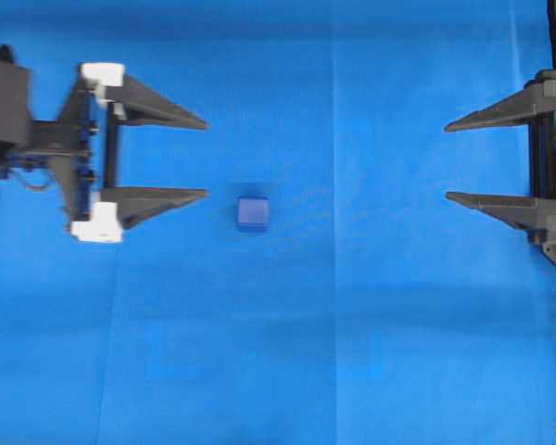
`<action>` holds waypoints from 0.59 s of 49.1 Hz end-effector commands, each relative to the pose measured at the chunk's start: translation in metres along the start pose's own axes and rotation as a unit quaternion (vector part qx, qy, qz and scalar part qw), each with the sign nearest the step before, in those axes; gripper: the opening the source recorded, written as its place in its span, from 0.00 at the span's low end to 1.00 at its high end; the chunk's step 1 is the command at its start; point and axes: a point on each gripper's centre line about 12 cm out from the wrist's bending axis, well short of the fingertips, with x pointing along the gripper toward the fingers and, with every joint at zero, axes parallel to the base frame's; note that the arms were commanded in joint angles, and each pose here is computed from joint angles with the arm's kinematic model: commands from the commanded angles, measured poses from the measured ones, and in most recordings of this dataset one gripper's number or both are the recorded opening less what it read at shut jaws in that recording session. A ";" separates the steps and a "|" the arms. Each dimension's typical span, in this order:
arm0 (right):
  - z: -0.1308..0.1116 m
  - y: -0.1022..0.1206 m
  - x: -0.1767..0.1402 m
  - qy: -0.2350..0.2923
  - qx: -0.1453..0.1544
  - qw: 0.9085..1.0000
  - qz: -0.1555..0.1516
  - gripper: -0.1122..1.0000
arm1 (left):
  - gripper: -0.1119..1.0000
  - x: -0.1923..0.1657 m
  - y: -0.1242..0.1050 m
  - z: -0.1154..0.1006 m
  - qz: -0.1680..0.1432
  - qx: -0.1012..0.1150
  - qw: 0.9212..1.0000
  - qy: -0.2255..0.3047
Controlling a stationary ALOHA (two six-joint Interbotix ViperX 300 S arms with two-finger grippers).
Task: Handover the blue block to the right arm after grasping it with the left arm, then place it in the designated position.
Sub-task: 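Move the open left gripper over the blue cube and lower it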
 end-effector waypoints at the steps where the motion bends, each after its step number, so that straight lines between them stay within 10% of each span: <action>1: 0.012 0.000 0.002 -0.017 0.002 1.000 -0.001 0.97 | 0.94 0.020 0.000 0.014 0.000 0.000 1.000 -0.018; 29: 0.014 0.000 0.002 -0.020 0.001 1.000 -0.001 0.97 | 0.94 0.068 0.001 0.014 0.001 -0.013 0.998 0.055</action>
